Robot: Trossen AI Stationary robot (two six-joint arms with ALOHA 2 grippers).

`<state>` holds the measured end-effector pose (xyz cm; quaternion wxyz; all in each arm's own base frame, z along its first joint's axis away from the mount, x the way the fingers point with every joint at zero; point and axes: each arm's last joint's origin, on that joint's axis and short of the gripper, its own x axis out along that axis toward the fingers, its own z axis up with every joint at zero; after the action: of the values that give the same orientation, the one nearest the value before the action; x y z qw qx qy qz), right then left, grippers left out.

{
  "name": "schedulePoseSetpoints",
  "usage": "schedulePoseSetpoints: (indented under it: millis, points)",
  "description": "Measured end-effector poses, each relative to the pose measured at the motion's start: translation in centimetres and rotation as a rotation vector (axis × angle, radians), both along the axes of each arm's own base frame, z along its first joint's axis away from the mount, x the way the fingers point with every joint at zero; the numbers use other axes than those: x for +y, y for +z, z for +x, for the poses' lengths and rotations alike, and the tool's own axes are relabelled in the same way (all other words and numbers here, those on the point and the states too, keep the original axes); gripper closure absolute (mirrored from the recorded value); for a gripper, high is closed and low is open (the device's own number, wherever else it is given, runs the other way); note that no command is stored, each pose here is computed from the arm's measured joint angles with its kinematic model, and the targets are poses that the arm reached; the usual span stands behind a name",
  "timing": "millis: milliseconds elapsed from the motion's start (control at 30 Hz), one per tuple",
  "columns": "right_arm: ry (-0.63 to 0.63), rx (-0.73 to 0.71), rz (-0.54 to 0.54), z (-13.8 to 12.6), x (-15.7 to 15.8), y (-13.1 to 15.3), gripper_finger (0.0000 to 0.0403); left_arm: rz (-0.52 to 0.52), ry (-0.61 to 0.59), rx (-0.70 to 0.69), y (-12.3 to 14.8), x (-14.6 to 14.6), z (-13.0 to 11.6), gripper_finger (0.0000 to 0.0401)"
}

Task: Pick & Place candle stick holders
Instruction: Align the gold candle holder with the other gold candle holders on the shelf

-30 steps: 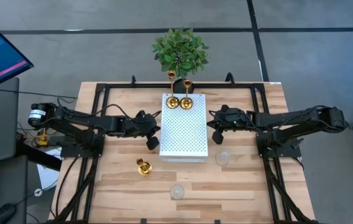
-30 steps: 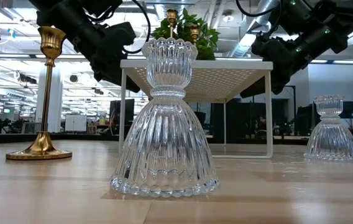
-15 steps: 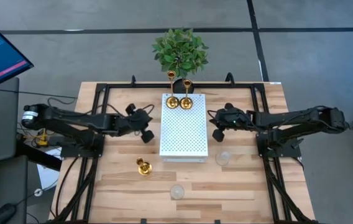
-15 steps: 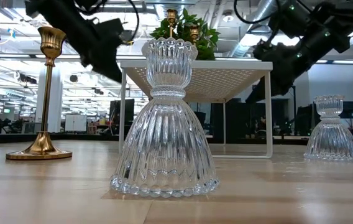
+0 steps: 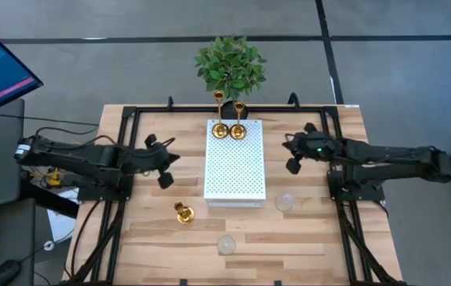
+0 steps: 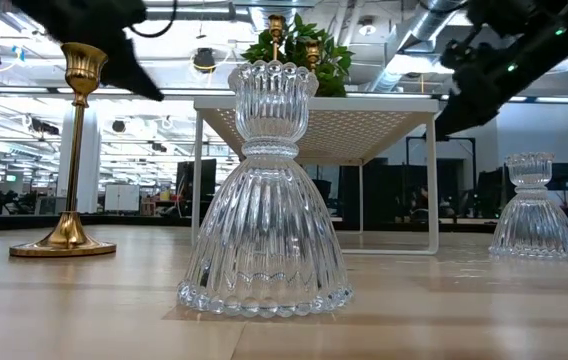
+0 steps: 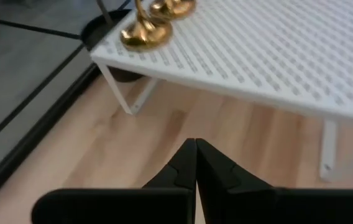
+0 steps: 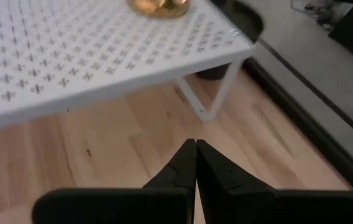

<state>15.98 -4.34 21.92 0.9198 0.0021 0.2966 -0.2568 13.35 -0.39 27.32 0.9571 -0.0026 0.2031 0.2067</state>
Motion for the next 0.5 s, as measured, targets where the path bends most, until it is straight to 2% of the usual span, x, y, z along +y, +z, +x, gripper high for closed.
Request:
schedulePoseSetpoints:
  millis: [267, 500]
  points:
    - [0.022, -0.111, -0.083, -3.2, 0.5, 2.3, 0.0403, -0.072, -0.116, -0.036, -4.8, -1.1, -2.7, 0.0398]
    - [0.028, -0.234, -0.13, -5.2, 0.9, 3.7, 0.0403, -0.162, -0.399, -0.103, -8.4, -3.1, -3.0, 0.0398]
